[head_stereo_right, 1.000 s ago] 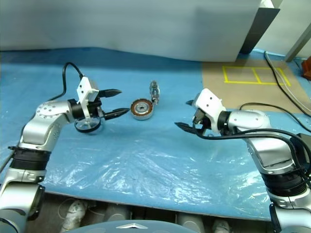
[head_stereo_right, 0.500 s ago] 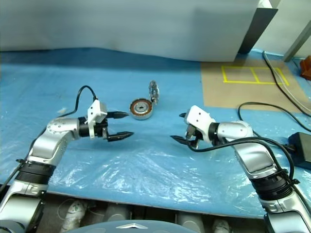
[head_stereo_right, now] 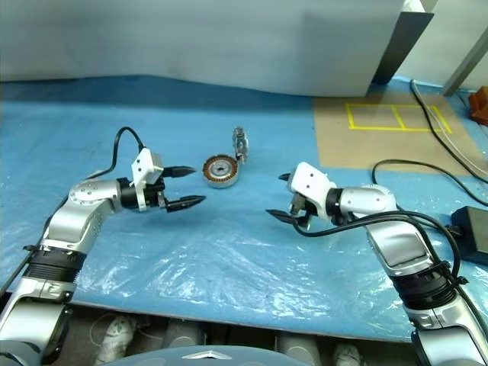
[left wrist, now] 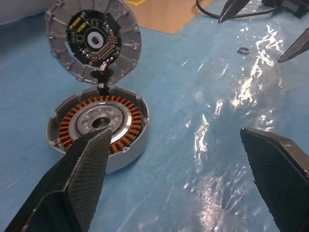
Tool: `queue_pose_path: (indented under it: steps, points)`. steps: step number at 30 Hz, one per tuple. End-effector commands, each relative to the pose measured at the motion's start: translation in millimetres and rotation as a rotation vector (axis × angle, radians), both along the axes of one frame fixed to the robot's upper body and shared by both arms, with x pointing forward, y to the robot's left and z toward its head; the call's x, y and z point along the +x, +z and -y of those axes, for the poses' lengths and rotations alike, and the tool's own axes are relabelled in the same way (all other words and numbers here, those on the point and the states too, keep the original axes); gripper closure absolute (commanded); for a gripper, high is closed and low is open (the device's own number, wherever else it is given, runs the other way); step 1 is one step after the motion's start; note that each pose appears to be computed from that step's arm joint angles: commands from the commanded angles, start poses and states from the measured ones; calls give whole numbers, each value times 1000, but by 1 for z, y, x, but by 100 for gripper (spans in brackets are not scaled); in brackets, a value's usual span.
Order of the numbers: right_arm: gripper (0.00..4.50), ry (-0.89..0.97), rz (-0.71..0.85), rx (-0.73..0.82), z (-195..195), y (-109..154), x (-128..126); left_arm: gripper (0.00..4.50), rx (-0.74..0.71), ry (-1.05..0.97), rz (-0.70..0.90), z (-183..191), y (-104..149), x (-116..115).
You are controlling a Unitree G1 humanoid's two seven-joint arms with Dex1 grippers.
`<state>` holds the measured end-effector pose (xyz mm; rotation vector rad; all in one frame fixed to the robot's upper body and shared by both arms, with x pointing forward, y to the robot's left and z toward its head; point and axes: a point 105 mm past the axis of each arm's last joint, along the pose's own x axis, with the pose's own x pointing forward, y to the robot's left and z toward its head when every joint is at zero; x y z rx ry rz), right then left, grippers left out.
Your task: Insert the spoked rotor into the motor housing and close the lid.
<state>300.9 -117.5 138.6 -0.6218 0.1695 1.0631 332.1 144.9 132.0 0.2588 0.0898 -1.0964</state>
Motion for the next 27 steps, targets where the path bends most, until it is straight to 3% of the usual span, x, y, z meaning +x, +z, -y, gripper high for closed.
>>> queue_pose_path:
  steps: [1, 9, 17, 21, 25, 27]
  points:
    - [3, 14, 34, -6, -4, 4, 3, 0, 22, 41, 125, -4, 24, 15]
    - [3, 17, 11, 5, -12, -7, 0, 0, 231, -43, 193, 12, 45, 53]
    - [3, -30, 28, 19, -12, -6, 2, 0, 273, -131, 176, 43, 51, 68]
    - [3, -39, 14, 0, -10, -15, -2, 0, 97, 17, 45, 74, 79, 95]
    - [3, -56, -5, 11, -11, -21, -8, 0, 74, 99, 102, 96, 97, 107]
    - [3, -78, -7, 17, -9, -22, -7, 0, -72, 274, 105, 95, 119, 125]
